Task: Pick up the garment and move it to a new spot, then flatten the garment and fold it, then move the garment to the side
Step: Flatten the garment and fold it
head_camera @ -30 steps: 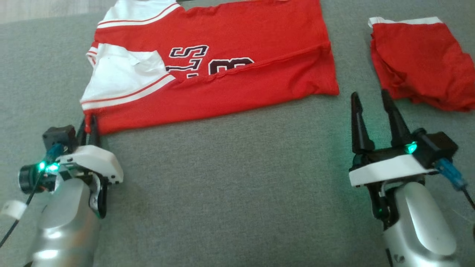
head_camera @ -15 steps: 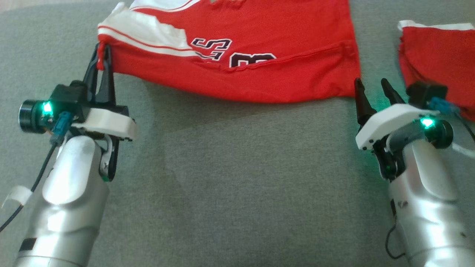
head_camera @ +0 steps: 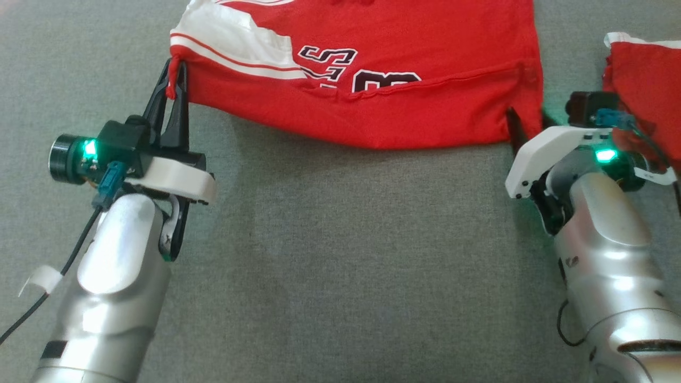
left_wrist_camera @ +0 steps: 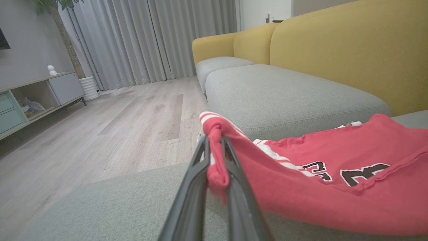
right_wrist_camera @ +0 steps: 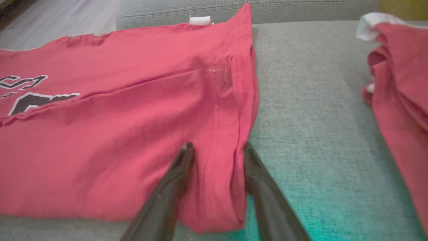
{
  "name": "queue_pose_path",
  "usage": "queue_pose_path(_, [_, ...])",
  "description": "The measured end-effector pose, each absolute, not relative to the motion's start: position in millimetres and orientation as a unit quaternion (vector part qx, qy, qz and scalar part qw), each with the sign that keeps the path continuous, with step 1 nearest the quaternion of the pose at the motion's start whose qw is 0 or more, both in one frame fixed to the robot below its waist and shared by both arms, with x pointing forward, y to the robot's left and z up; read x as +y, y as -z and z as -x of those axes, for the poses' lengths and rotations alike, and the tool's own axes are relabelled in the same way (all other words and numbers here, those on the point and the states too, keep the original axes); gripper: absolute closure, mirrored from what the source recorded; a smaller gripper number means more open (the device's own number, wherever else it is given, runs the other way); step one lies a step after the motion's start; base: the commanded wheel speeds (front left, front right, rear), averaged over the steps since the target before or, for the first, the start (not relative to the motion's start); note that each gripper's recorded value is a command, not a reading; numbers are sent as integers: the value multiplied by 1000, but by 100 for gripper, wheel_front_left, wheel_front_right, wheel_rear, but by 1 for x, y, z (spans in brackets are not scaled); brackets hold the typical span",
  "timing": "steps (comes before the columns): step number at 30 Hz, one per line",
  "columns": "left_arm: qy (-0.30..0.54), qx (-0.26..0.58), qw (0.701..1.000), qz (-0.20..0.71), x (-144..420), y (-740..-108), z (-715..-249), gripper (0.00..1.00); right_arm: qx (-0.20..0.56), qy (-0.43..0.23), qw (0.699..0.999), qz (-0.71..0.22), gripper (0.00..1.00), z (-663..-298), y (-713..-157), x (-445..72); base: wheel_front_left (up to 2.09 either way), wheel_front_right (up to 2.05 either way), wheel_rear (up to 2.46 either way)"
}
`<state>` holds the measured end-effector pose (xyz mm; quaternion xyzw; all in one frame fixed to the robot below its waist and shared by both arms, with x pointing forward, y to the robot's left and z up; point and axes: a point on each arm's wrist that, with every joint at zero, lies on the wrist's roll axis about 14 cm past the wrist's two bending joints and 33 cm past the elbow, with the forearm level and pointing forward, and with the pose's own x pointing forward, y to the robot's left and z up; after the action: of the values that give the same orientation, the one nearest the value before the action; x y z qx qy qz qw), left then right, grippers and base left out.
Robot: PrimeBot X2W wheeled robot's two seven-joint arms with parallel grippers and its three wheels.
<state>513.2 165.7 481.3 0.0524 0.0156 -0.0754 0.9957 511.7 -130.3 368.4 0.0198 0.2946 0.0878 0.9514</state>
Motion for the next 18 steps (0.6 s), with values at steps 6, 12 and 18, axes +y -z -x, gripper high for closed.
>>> queue_pose_path(6, [73,33,995,-53,169,-474,-504,100,276,-88,957,-1,100,-507,-378,-134,0,0,0])
queue_pose_path(12, [66,68,994,-51,175,-456,-482,100,243,-79,967,-15,100,-496,-395,-140,0,0,0])
queue_pose_path(18, [60,97,992,-47,180,-445,-455,100,231,-72,970,-17,100,-472,-405,-147,0,0,0])
